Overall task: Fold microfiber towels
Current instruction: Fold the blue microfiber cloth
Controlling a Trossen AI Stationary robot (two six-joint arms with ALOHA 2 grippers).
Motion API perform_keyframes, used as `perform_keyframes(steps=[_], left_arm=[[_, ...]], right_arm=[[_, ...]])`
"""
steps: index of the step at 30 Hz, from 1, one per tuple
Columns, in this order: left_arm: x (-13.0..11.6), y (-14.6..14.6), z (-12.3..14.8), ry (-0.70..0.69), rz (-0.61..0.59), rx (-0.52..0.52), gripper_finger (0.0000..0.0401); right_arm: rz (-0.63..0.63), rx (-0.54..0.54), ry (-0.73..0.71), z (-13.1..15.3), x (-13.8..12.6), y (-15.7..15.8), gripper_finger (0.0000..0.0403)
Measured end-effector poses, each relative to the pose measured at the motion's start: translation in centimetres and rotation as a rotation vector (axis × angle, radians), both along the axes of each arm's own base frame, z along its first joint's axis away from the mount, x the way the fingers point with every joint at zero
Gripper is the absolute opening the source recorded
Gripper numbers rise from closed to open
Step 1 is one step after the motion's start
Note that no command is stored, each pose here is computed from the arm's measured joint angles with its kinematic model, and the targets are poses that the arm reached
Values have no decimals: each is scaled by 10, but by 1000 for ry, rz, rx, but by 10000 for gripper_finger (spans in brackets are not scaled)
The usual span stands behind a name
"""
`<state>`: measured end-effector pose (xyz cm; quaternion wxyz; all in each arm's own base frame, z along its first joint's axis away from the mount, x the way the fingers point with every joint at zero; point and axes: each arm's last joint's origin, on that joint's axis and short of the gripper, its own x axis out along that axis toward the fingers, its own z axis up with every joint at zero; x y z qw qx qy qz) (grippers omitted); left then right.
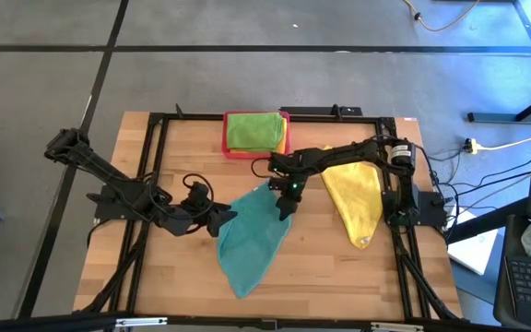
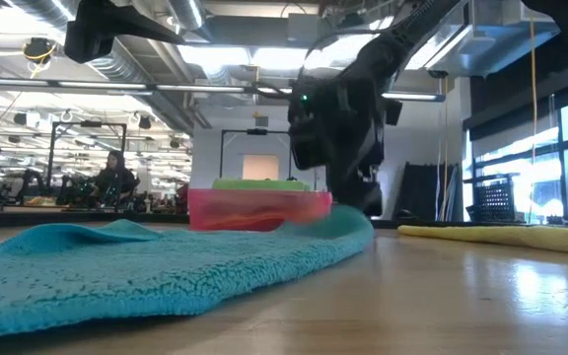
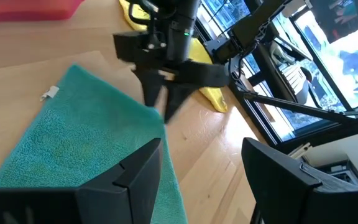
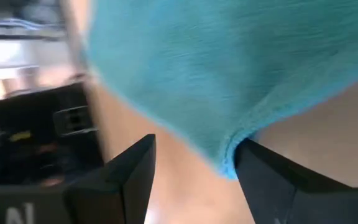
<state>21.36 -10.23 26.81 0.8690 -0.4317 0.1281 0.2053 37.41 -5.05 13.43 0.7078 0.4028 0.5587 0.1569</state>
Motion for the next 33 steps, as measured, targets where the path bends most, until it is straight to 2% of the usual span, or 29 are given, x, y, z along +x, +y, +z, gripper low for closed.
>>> perform_keyframes(steps=[2, 5, 7, 11, 14, 18, 22, 28, 33], left_arm=[[0, 0, 0, 0, 0, 0, 214], [0, 0, 0, -1, 5, 3, 214], [0, 0, 0, -3, 9, 6, 214], [0, 1, 0, -6, 20, 15, 214], [2, -1, -3, 5, 18, -26, 214], [12, -8, -19, 126, -156, -70, 214], [21, -18, -41, 259, -313, 18, 214], [30, -27, -83, 475, -396, 103, 214], [38, -32, -110, 570, -427, 106, 214]], right_arm=[[11, 96, 2, 2, 0, 4, 213], [24, 146, 32, 3, -2, 8, 213], [30, 125, 43, 2, -2, 11, 213], [29, 15, 71, -1, -2, 19, 210], [17, 19, 102, -1, -1, 29, 195], [56, 44, 112, -1, 0, 45, 166], [67, 0, 118, -2, -1, 53, 146], [67, -3, 132, -2, -2, 53, 141], [78, 5, 133, -2, -3, 54, 141]])
